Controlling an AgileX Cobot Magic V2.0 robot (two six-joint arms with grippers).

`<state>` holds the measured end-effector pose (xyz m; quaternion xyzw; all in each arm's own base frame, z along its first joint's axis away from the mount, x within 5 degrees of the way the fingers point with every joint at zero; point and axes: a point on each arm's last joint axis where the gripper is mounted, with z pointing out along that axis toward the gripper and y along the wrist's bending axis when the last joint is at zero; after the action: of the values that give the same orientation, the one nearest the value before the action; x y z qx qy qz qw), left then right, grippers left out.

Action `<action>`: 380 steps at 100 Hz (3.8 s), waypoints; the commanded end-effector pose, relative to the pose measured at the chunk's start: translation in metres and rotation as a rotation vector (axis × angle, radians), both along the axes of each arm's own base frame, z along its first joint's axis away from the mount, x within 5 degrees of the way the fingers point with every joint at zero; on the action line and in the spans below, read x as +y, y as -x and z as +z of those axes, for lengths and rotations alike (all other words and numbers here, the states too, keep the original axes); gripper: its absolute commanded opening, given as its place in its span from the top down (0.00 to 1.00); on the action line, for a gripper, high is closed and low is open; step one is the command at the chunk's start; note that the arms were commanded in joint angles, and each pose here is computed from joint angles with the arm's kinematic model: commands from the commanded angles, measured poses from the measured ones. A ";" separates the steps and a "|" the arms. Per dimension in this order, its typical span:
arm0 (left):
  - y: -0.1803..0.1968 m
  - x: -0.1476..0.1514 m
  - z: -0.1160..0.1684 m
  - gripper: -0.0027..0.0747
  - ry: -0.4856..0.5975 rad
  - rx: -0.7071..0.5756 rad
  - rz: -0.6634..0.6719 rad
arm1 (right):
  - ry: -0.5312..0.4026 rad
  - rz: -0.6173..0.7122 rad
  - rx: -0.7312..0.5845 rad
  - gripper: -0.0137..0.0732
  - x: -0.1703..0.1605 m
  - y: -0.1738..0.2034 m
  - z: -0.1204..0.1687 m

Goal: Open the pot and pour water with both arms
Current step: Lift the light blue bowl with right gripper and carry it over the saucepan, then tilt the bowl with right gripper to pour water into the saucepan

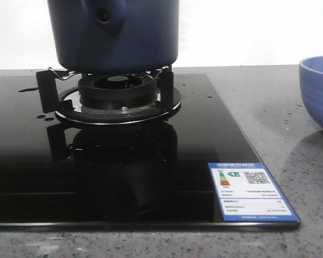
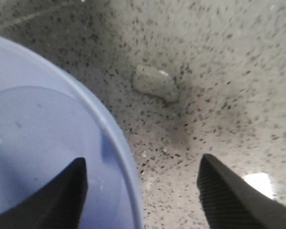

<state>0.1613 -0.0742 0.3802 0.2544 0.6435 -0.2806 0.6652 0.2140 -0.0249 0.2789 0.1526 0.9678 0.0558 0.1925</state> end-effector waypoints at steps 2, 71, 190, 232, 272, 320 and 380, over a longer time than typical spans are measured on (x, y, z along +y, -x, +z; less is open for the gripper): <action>0.006 -0.001 0.018 0.60 0.091 -0.037 -0.021 | -0.016 -0.022 -0.079 0.43 0.000 -0.003 0.006; 0.001 0.005 0.020 0.60 0.127 -0.028 0.053 | -0.050 0.065 -0.194 0.92 0.010 -0.009 0.063; 0.000 0.010 0.038 0.60 0.157 -0.069 0.121 | 0.076 0.580 -0.662 0.91 0.161 -0.110 0.227; 0.000 0.011 0.038 0.60 0.157 -0.067 0.130 | 0.439 0.638 -0.819 0.91 0.199 -0.112 0.229; 0.000 0.011 0.038 0.60 0.157 -0.067 0.130 | 0.679 0.642 -0.856 0.89 0.228 -0.115 0.220; 0.000 0.011 0.038 0.60 0.157 -0.067 0.130 | 0.939 0.587 -0.973 0.89 0.247 -0.113 0.227; 0.000 0.009 0.038 0.60 0.153 -0.066 0.126 | 1.238 0.519 -1.208 0.89 0.263 -0.093 0.257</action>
<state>0.1689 -0.0648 0.3989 0.1802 0.6427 -0.2516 0.7008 0.3313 0.2506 0.4921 -0.2758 0.6347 -0.3324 0.6408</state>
